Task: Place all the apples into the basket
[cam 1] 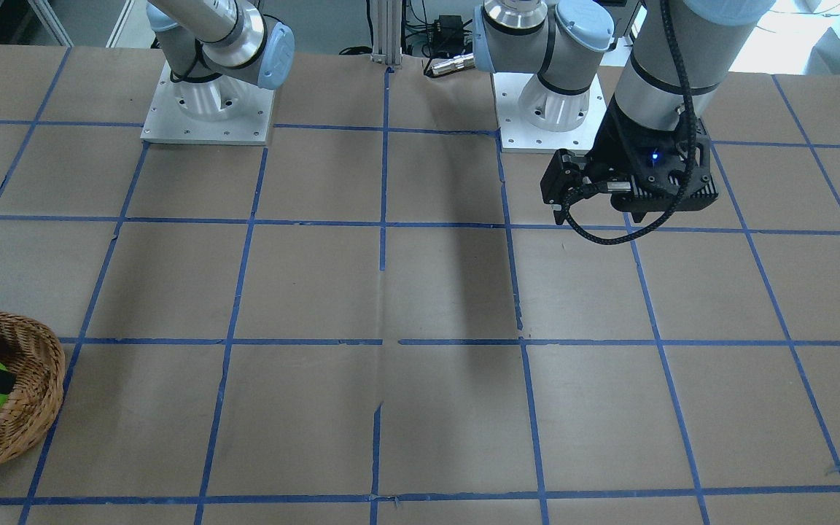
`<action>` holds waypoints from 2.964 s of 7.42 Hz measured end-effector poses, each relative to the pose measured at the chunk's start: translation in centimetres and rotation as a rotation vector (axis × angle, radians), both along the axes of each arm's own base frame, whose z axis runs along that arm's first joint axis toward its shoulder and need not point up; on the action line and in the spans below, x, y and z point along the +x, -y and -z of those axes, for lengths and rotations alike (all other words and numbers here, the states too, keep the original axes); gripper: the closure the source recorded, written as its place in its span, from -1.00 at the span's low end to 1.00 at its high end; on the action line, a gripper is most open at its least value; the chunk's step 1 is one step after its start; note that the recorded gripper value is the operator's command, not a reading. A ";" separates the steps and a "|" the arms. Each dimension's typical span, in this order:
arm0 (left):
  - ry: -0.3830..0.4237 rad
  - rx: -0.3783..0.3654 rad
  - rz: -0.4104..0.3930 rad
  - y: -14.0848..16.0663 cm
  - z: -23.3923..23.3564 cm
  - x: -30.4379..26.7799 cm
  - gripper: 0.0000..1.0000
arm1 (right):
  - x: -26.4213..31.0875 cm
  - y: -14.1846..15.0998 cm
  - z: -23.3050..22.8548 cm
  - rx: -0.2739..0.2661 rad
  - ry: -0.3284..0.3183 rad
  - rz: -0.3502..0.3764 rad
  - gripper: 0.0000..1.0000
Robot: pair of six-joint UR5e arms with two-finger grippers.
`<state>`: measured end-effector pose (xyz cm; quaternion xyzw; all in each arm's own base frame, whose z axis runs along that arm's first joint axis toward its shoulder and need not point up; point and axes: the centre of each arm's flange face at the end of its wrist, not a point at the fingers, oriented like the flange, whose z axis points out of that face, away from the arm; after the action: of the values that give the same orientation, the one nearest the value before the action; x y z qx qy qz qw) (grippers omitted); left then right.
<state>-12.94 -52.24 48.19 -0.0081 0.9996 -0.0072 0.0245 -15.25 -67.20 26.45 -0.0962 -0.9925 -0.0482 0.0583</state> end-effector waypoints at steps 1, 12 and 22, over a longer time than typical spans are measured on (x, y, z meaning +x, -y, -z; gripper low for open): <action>0.000 -0.001 0.000 0.0 0.0 0.0 -1.00 | 0.0 0.0 0.1 -0.001 0.002 0.001 -1.00; 0.002 -0.016 0.001 -0.3 -0.8 -0.1 -1.00 | 23.7 -14.6 -21.3 0.012 0.106 0.139 -1.00; 0.000 -0.017 0.005 -0.4 -0.9 -0.3 -1.00 | 26.5 -21.9 -22.4 -0.005 0.118 -0.014 -1.00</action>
<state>-13.21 -51.86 49.13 -0.0056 0.9996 -0.0157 0.0244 11.30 -45.31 48.83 -0.0864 -0.9949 -0.0510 -0.0001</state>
